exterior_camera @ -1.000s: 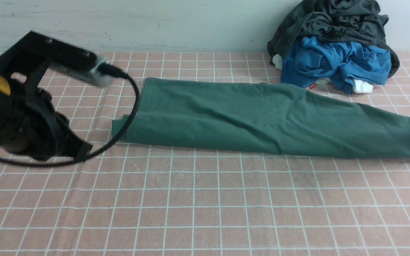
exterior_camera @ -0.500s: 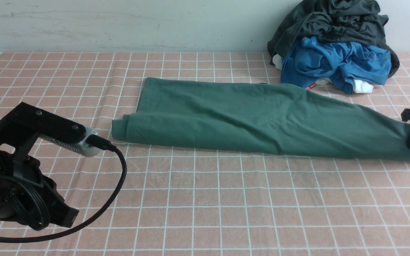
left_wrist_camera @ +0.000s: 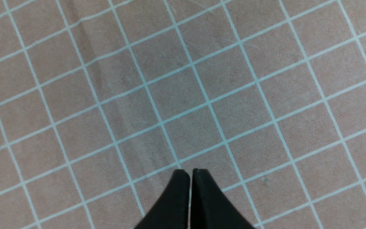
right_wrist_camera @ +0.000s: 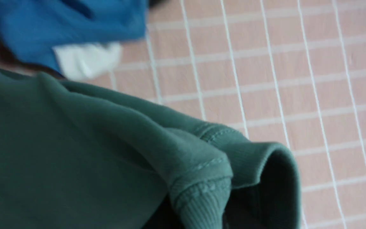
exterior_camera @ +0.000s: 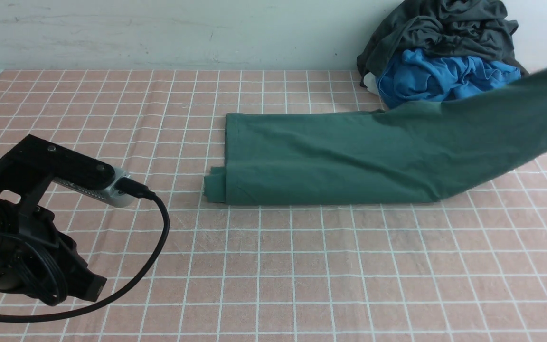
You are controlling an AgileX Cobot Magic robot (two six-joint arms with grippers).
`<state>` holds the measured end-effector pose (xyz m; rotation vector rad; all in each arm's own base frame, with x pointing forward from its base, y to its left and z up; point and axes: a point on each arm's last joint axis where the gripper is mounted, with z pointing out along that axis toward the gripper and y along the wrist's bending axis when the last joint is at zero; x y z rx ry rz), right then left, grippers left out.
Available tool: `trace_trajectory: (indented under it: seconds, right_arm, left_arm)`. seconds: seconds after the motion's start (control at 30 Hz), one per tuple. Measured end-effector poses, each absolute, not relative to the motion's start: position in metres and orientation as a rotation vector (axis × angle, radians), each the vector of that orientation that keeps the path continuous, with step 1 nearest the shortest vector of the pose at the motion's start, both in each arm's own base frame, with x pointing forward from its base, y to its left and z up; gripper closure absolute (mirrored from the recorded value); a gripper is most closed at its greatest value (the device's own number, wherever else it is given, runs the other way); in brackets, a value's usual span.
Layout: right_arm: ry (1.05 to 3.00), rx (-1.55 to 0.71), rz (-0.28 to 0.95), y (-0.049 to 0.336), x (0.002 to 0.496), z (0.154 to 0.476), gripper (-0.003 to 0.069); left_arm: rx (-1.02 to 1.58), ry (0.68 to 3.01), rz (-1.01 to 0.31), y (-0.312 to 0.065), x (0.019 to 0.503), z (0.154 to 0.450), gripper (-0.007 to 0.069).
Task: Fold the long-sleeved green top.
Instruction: Use the right arm to drag the right edge of the fabric to the left and folds it over the left edge
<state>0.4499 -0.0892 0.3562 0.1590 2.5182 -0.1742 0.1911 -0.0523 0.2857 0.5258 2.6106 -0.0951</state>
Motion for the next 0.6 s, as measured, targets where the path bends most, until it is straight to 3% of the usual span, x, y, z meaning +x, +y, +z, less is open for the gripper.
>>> trace_trajectory:
  seconds: [0.1,0.13,0.17,0.27,0.4,0.5,0.6]
  right_arm:
    - [2.442,0.003,0.001,-0.008,0.455,0.380,0.0633]
    - [2.442,0.006,0.010,-0.007,0.455,0.379,0.0633]
    - [2.452,-0.079,0.113,0.033,0.457,0.375,0.0633]
    - [2.497,-0.281,0.326,0.125,0.458,0.345,0.0633]
    - [2.474,-0.429,0.492,0.215,0.460,0.296,0.0632]
    - [2.444,-0.471,0.567,0.258,0.459,0.266,0.0615]
    - [2.398,-0.478,0.636,0.288,0.456,0.248,0.0543]
  left_arm:
    - [0.509,2.607,-0.128,-0.054,0.191,0.286,0.0629]
    - [0.508,2.607,-0.130,-0.054,0.191,0.286,0.0629]
    - [0.504,2.607,-0.138,-0.055,0.191,0.286,0.0629]
    - [0.502,2.609,-0.144,-0.055,0.191,0.286,0.0629]
    - [0.502,2.609,-0.144,-0.055,0.191,0.286,0.0629]
    - [0.501,2.609,-0.145,-0.055,0.191,0.286,0.0629]
    - [0.501,2.609,-0.145,-0.055,0.191,0.286,0.0629]
